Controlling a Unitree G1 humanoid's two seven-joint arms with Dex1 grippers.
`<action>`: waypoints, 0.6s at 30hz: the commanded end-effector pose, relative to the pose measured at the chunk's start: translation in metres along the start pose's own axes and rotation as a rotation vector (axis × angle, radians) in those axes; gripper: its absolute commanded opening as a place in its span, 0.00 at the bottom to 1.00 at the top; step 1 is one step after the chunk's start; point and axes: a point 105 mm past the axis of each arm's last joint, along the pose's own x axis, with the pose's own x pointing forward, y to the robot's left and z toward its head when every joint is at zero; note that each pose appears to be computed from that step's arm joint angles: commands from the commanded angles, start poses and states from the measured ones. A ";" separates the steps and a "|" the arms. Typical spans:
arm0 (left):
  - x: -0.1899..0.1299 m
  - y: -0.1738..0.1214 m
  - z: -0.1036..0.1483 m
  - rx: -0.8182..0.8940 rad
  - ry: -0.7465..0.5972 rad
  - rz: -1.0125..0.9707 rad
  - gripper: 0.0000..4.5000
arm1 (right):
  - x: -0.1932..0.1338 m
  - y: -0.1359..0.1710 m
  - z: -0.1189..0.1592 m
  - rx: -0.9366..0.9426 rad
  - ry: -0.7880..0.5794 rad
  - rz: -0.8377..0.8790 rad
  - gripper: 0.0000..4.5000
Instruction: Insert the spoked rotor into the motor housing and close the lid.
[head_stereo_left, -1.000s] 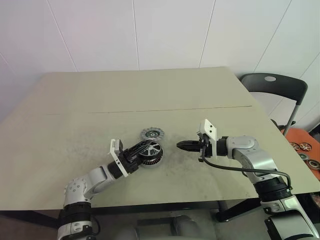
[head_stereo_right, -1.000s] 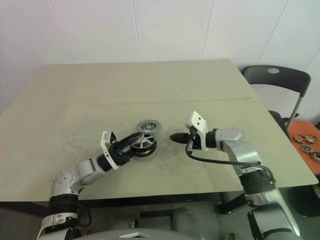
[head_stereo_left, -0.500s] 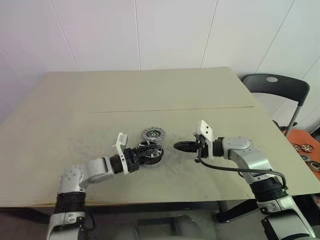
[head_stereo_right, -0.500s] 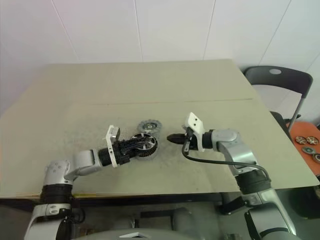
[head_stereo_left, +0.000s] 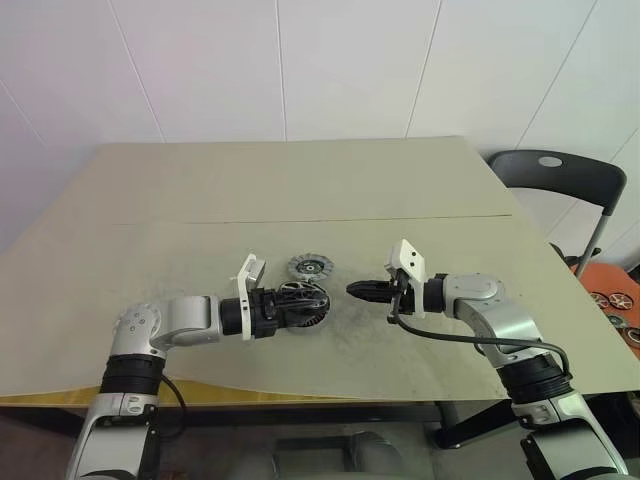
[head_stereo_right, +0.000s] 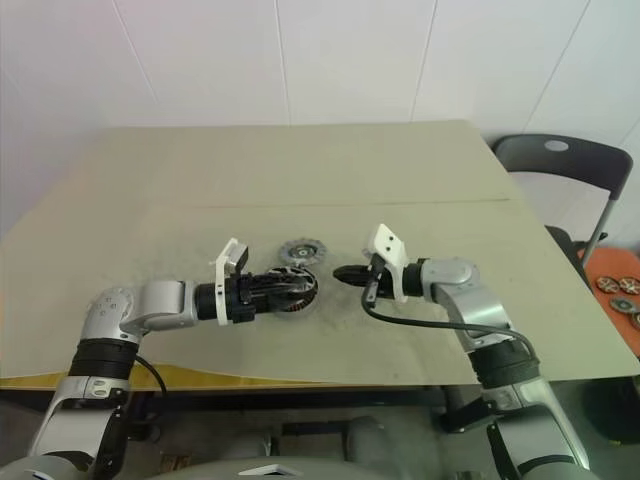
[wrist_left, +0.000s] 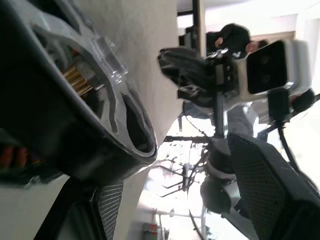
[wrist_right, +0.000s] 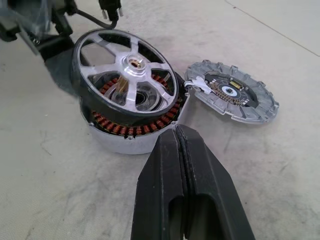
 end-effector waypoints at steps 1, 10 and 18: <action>-0.007 0.004 0.002 0.046 0.014 0.109 0.75 | 0.003 -0.002 0.012 -0.044 -0.032 0.000 0.00; -0.011 -0.002 0.003 0.043 0.059 0.051 0.75 | 0.005 -0.003 0.010 -0.048 -0.032 -0.007 0.00; -0.026 -0.033 0.008 0.196 0.119 0.017 0.75 | 0.007 -0.002 0.009 -0.051 -0.028 -0.008 0.00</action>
